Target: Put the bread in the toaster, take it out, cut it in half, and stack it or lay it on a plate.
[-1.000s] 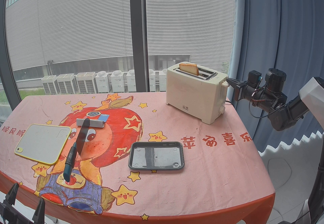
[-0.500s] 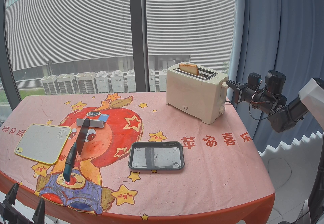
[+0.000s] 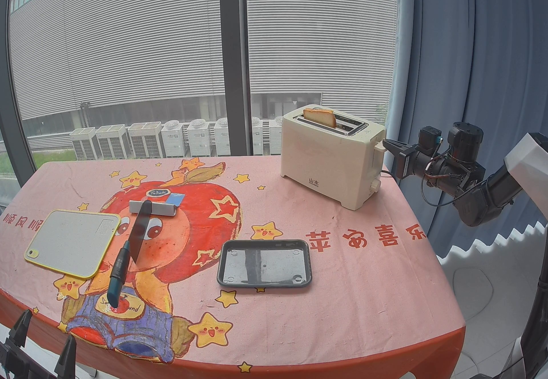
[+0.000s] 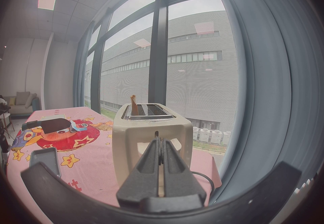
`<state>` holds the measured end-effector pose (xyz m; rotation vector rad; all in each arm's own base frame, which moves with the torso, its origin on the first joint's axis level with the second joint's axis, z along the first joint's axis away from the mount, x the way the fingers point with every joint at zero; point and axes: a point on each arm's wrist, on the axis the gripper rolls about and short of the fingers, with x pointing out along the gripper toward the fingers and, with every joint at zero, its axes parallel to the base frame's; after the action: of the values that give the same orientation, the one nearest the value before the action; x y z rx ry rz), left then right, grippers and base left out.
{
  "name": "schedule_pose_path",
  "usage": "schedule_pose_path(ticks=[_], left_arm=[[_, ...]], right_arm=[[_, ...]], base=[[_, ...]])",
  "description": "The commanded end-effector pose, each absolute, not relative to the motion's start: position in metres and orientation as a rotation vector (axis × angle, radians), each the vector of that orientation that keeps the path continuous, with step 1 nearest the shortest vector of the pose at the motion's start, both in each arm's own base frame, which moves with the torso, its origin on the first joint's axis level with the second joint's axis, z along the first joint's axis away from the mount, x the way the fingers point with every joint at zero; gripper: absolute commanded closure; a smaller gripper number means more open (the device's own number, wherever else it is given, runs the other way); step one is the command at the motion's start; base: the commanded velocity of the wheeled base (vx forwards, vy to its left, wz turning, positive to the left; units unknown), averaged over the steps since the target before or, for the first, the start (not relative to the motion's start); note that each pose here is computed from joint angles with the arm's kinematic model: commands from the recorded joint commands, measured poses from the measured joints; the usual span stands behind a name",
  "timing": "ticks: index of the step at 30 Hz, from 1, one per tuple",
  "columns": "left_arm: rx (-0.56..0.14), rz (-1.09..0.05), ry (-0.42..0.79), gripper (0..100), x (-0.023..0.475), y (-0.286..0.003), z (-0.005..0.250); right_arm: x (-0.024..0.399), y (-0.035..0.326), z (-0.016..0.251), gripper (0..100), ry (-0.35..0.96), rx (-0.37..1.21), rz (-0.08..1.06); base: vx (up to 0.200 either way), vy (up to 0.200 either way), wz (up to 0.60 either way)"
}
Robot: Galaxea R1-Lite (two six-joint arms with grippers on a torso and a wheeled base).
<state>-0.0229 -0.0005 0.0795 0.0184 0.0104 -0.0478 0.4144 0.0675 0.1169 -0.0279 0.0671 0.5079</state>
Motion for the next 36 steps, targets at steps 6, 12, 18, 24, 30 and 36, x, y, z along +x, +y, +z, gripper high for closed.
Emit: schedule_pose_path(ticks=[6, 12, 18, 24, 30, 36], left_arm=[[0.018, -0.048, 0.02, 0, -0.022, -0.001, 0.075], [0.018, -0.048, 0.02, 0, -0.022, -0.001, 0.075], [0.018, -0.048, 0.02, 0, -0.022, -0.001, 0.075], [0.018, -0.048, 0.018, 0, -0.022, -0.001, 0.076], [0.018, -0.048, 0.02, 0, -0.022, -0.001, 0.075], [0.018, -0.048, 0.02, 0, -0.022, -0.001, 0.075]], right_arm=[[0.41, 0.067, 0.107, 100, 0.107, -0.027, 0.509], [0.41, 0.066, 0.104, 100, 0.119, -0.036, 0.509], [0.409, 0.067, 0.1, 100, 0.133, -0.036, 0.511], [0.411, 0.067, 0.093, 100, 0.151, -0.034, 0.511], [0.411, 0.067, 0.089, 100, 0.16, -0.033, 0.511], [0.413, 0.067, 0.083, 100, 0.176, -0.031, 0.511]], base=[[0.0, 0.0, 0.0], [0.0, 0.0, 0.0], [0.0, 0.0, 0.0], [0.0, 0.0, 0.0], [0.0, 0.0, 0.0], [0.0, 0.0, 0.0]])
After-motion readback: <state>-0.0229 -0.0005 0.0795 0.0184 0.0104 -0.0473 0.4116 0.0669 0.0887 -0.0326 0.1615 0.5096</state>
